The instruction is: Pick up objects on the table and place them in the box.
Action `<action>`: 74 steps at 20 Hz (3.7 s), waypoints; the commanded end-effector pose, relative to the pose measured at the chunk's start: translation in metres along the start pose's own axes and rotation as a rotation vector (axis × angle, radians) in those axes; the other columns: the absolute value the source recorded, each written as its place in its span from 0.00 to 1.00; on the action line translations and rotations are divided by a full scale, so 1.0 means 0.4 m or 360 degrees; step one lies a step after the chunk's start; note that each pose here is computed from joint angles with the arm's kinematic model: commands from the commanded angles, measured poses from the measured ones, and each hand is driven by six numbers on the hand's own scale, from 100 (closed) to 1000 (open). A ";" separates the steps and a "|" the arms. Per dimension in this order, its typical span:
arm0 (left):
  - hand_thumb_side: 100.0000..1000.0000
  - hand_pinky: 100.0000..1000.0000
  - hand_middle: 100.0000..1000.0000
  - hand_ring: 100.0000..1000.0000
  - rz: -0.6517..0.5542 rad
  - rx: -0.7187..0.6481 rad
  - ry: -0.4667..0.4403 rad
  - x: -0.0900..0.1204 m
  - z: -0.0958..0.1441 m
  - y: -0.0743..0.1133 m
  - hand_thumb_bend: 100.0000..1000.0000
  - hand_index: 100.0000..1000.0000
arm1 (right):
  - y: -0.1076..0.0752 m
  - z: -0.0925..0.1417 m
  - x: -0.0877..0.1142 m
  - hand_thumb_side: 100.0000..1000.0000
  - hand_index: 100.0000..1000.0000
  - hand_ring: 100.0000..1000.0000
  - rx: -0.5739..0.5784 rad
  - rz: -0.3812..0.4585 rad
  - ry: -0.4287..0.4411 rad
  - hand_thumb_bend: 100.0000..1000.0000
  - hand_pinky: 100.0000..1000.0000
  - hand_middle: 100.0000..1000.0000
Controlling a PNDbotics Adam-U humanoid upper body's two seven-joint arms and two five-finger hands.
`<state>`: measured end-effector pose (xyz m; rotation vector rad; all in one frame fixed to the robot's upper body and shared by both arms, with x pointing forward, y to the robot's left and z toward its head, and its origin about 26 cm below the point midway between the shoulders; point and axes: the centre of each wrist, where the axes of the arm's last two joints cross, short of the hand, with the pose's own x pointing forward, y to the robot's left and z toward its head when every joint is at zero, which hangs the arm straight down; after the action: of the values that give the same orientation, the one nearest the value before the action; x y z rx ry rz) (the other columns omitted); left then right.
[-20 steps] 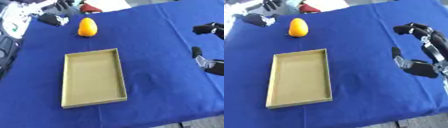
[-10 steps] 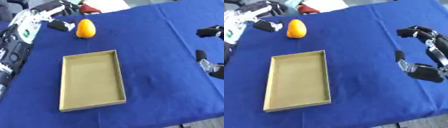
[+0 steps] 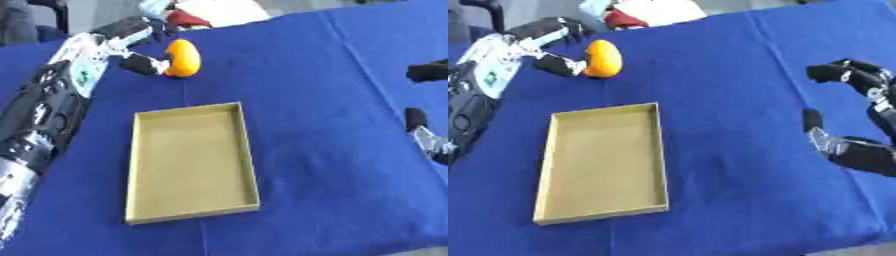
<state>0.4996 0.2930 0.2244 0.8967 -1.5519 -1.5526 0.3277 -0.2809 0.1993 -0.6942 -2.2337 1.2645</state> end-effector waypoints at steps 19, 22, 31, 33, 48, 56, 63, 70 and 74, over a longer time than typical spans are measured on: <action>0.18 0.39 0.22 0.35 -0.0124 0.0386 -0.0146 0.008 0.006 0.037 0.00 0.41 | -0.018 -0.007 0.002 0.39 0.86 0.72 -0.0019 0.0015 -0.0026 0.00 0.75 0.71; 0.21 0.35 0.13 0.30 -0.0106 0.0551 -0.0194 0.011 0.016 0.072 0.00 0.33 | -0.017 -0.005 0.000 0.38 0.86 0.72 -0.0014 0.0016 -0.0020 0.00 0.75 0.71; 0.20 0.35 0.14 0.30 -0.0116 0.0787 -0.0400 0.018 0.055 0.154 0.00 0.33 | -0.017 0.005 -0.006 0.37 0.86 0.73 -0.0006 0.0021 0.0006 0.00 0.75 0.71; 0.16 0.36 0.14 0.30 -0.0159 0.0781 -0.0488 0.034 0.064 0.179 0.00 0.33 | -0.017 0.009 -0.008 0.37 0.86 0.73 -0.0004 0.0024 0.0015 0.00 0.75 0.71; 0.09 0.42 0.19 0.32 -0.0501 0.0505 -0.1262 0.223 0.125 0.199 0.00 0.35 | -0.010 0.020 -0.012 0.35 0.86 0.73 0.0033 0.0021 0.0028 0.00 0.75 0.71; 0.13 0.45 0.24 0.36 -0.0574 0.0199 -0.1333 0.300 0.122 0.120 0.00 0.41 | 0.004 0.012 -0.003 0.36 0.86 0.72 0.0073 -0.0018 -0.0014 0.00 0.75 0.70; 0.15 0.49 0.31 0.41 -0.0601 -0.0077 -0.1329 0.293 0.107 0.064 0.00 0.46 | 0.020 0.005 0.005 0.38 0.85 0.70 0.0138 -0.0067 -0.0058 0.00 0.72 0.68; 0.17 0.53 0.40 0.47 -0.0608 -0.0289 -0.1304 0.283 0.099 0.022 0.00 0.54 | 0.040 0.008 0.004 0.43 0.85 0.69 0.0225 -0.0124 -0.0058 0.00 0.65 0.66; 0.23 0.60 0.54 0.55 -0.0643 -0.0404 -0.1259 0.275 0.095 0.002 0.05 0.68 | 0.048 0.009 0.003 0.45 0.85 0.68 0.0260 -0.0151 -0.0056 0.00 0.62 0.66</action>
<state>0.4136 0.2118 0.2208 0.4944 -1.7790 -2.3783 0.3284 -0.2725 0.1762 -0.5006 -2.1284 1.3916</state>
